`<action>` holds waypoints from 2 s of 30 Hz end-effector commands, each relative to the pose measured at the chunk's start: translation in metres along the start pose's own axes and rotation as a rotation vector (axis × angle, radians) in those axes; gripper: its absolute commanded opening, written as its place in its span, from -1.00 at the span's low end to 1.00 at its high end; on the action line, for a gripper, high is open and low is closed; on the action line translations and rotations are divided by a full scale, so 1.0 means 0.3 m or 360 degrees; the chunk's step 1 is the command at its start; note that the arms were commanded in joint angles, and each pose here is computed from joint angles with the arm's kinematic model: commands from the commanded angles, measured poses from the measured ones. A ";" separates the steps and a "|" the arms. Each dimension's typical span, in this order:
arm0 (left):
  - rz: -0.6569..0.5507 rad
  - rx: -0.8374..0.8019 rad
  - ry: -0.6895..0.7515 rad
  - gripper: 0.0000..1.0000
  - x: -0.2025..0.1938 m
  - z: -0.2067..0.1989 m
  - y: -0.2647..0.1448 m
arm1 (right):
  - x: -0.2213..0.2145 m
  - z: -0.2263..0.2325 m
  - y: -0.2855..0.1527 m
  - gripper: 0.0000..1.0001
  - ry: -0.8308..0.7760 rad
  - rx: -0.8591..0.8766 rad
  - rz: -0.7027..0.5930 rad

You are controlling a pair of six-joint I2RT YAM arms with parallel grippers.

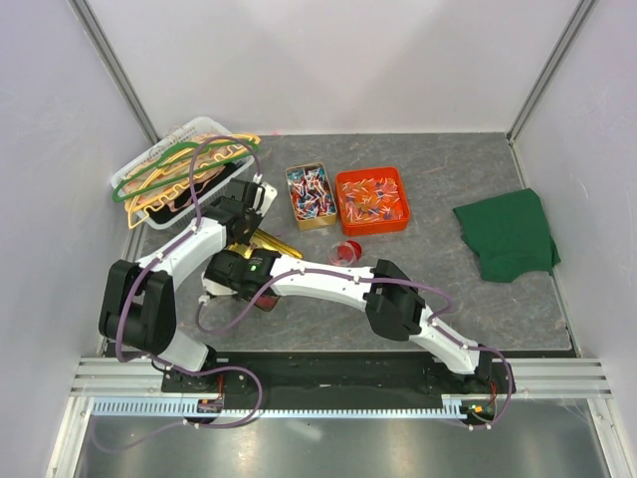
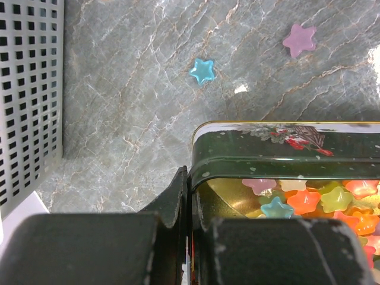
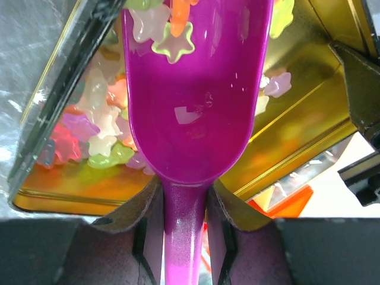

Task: Pack the candies
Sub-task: Scoop the fake candies from the storage box.

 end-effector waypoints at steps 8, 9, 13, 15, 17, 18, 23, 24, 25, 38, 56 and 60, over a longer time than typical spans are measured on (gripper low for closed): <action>-0.0105 -0.0059 -0.0086 -0.96 0.043 -0.027 -0.009 | 0.111 0.049 -0.056 -1.00 0.0355 0.0411 -0.0483; -0.0101 -0.0062 -0.0085 -0.96 0.042 -0.029 -0.006 | 0.099 0.055 -0.050 -1.00 0.0359 0.0431 -0.0478; -0.0097 -0.0056 -0.0079 -0.96 0.041 -0.026 -0.001 | 0.093 0.007 -0.078 -1.00 0.0470 0.0450 -0.0563; -0.0088 -0.0059 -0.0077 -0.96 0.035 -0.027 0.002 | 0.077 -0.024 -0.083 -1.00 0.0514 0.0446 -0.0578; -0.0089 -0.0057 -0.0079 -0.96 0.034 -0.025 0.003 | 0.067 -0.051 -0.104 -1.00 0.0528 0.0424 -0.0594; -0.0089 -0.0057 -0.0079 -0.96 0.034 -0.026 0.004 | 0.056 -0.066 -0.104 -1.00 0.0540 0.0415 -0.0594; -0.0074 -0.0069 -0.0079 -0.96 0.023 -0.030 0.019 | 0.003 -0.150 -0.139 -1.00 0.0517 0.0218 -0.0518; -0.0074 -0.0071 -0.0081 -0.96 0.023 -0.032 0.020 | -0.017 -0.169 -0.142 -1.00 0.0495 0.0166 -0.0486; -0.0070 -0.0075 -0.0080 -0.96 0.019 -0.034 0.023 | -0.028 -0.192 -0.157 -1.00 0.0497 0.0128 -0.0489; -0.0051 -0.0111 -0.0071 -0.96 0.004 -0.050 0.041 | -0.115 -0.319 -0.206 -1.00 0.0602 -0.0152 -0.0460; -0.0002 -0.0115 -0.0086 -0.96 -0.023 -0.040 0.066 | -0.103 -0.262 -0.243 -1.00 0.0513 0.0021 -0.0567; 0.0033 -0.0133 -0.0093 -0.96 -0.034 -0.041 0.088 | -0.091 -0.209 -0.253 -1.00 0.0441 0.0133 -0.0615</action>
Point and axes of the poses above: each gripper's point midway between its finger pads, its own y axis out along the fingers, its own z axis along the line the jaws close on, x = y × z, the point moved 1 cm from there along -y, back along the fingers, and after that the axes turned 4 degrees about -y, right-handed, at the moved point
